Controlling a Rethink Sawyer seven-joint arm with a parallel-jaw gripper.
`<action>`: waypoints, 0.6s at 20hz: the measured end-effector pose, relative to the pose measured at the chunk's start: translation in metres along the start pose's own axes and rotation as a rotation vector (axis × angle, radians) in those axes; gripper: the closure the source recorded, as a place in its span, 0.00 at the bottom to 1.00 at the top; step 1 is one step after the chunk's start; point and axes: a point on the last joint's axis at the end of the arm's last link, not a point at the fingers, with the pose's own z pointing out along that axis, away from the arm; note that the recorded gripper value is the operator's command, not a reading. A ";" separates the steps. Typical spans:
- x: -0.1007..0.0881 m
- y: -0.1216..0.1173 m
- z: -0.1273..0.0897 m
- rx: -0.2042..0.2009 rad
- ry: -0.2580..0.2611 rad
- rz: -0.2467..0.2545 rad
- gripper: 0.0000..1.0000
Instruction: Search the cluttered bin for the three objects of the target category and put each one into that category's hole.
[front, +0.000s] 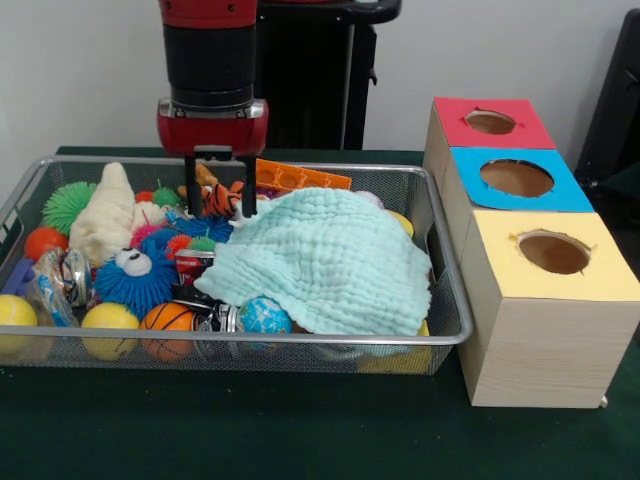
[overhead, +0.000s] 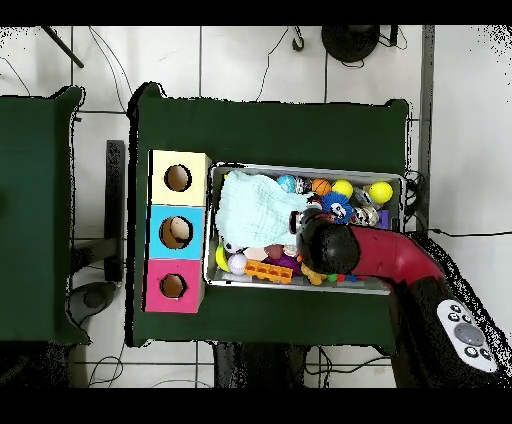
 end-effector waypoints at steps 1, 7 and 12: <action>-0.003 -0.002 -0.001 0.001 -0.002 -0.002 0.00; -0.036 -0.016 -0.011 0.019 -0.046 -0.021 0.00; -0.070 -0.034 -0.018 0.043 -0.119 -0.037 0.00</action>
